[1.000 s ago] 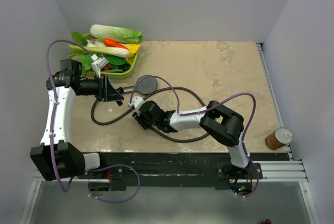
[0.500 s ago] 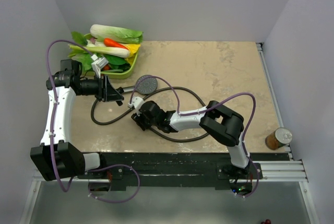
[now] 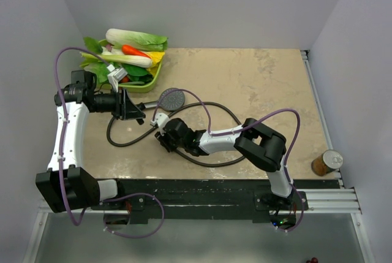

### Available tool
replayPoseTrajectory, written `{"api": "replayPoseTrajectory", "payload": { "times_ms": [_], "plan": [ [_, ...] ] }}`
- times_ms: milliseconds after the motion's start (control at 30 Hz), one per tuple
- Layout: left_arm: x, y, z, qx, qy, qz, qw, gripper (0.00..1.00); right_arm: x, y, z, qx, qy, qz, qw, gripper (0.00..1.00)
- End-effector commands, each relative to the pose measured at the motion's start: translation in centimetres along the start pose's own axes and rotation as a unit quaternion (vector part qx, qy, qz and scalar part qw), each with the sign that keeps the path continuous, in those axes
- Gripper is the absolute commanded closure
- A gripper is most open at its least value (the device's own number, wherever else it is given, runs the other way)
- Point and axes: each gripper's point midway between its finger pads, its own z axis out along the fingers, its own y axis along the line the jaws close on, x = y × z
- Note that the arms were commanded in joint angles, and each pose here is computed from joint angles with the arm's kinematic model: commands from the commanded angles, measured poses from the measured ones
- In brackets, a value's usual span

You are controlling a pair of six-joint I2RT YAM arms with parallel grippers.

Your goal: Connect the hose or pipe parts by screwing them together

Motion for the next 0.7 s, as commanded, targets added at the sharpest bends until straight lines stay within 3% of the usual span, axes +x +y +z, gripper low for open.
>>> {"api": "replayPoseTrajectory", "payload": {
  "times_ms": [0,367,667],
  "plan": [
    [-0.5,-0.9,-0.3,0.016,-0.021,0.026,0.999,1.00,-2.7,0.3,0.5,-0.005,-0.045,0.017,0.999,0.67],
    [-0.5,-1.3,-0.5,0.017,-0.023,0.030,0.999,1.00,-1.6,0.3,1.3,-0.001,-0.028,0.025,0.999,0.53],
    [-0.6,-1.4,-0.6,0.015,-0.024,0.032,0.999,1.00,-2.0,0.7,0.8,-0.011,-0.036,0.028,0.999,0.71]
  ]
}}
